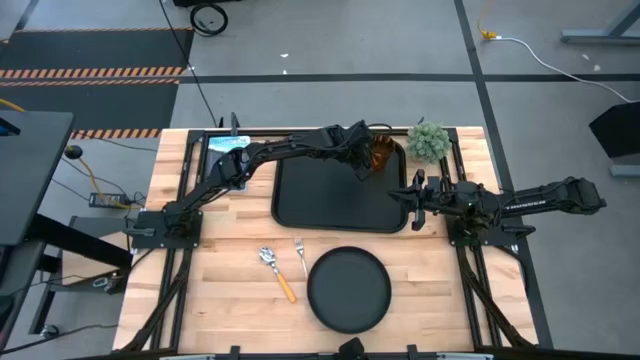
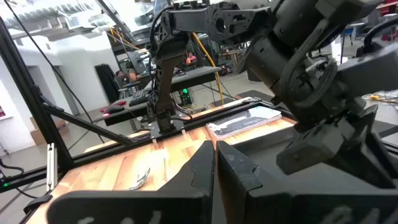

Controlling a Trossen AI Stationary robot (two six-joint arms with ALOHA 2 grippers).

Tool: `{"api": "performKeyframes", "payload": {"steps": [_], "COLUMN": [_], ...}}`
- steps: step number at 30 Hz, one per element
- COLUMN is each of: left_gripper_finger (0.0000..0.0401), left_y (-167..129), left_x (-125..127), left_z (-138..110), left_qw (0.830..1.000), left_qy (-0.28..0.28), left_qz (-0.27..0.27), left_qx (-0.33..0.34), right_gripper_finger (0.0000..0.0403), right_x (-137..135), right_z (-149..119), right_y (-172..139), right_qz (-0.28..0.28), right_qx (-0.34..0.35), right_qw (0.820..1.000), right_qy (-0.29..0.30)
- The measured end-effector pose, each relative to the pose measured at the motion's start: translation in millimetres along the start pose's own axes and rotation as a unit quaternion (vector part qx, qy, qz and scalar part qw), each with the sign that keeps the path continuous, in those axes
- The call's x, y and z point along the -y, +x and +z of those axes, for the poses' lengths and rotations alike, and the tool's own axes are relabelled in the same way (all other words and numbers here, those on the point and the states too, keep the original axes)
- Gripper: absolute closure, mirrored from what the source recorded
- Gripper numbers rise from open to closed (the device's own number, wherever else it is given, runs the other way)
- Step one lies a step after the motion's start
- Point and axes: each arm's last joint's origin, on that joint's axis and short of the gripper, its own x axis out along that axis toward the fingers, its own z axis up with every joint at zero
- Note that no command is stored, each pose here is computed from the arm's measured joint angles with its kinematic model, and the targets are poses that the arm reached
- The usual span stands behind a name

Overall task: Pick and place plate/cup/fork/spoon on tray
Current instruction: Put the brown cup on the top right of the black tray, then put the black plate on the black tray to the bottom left of the brown cup

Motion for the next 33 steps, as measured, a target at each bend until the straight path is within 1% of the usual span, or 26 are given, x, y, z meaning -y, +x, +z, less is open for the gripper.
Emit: {"api": "performKeyframes", "payload": {"steps": [4,7,13,16,19,22,26,28,31,33], "left_gripper_finger": [0.0298,0.0298,0.0298,0.0298,0.0301,0.0311,0.033,0.0339,0.0351,0.0357], "left_y": [6,7,14,15,9,-12,-46,-55,-66,-73], "left_x": [8,13,13,14,20,31,48,58,72,83], "left_z": [-1,5,4,-2,-10,-14,-24,-34,-52,-61], "left_qw": [1.0,0.998,0.998,0.999,0.997,0.989,0.97,0.955,0.93,0.919], "left_qy": [0.002,0.002,0.012,0.02,0.047,0.085,0.143,0.172,0.204,0.219], "left_qz": [-0.002,0.009,0.012,0.0,-0.054,-0.1,-0.139,-0.156,-0.16,-0.163], "left_qx": [0.016,0.058,0.066,0.037,-0.014,-0.065,-0.139,-0.184,-0.258,-0.284], "right_gripper_finger": [0.038,0.038,0.038,0.038,0.038,0.038,0.038,0.038,0.038,0.038], "right_x": [0,0,0,0,0,0,0,0,0,0], "right_z": [0,0,0,0,0,0,0,0,0,0], "right_y": [0,0,0,0,0,0,0,0,0,0], "right_qz": [0.0,0.0,0.0,0.0,0.0,0.0,0.0,0.0,0.0,0.0], "right_qx": [0.0,0.0,0.0,0.0,0.0,0.0,0.0,0.0,0.0,-0.001], "right_qw": [1.0,1.0,1.0,1.0,1.0,1.0,1.0,1.0,1.0,1.0], "right_qy": [0.0,0.0,0.0,0.0,0.0,0.0,0.0,0.0,0.0,0.0]}}
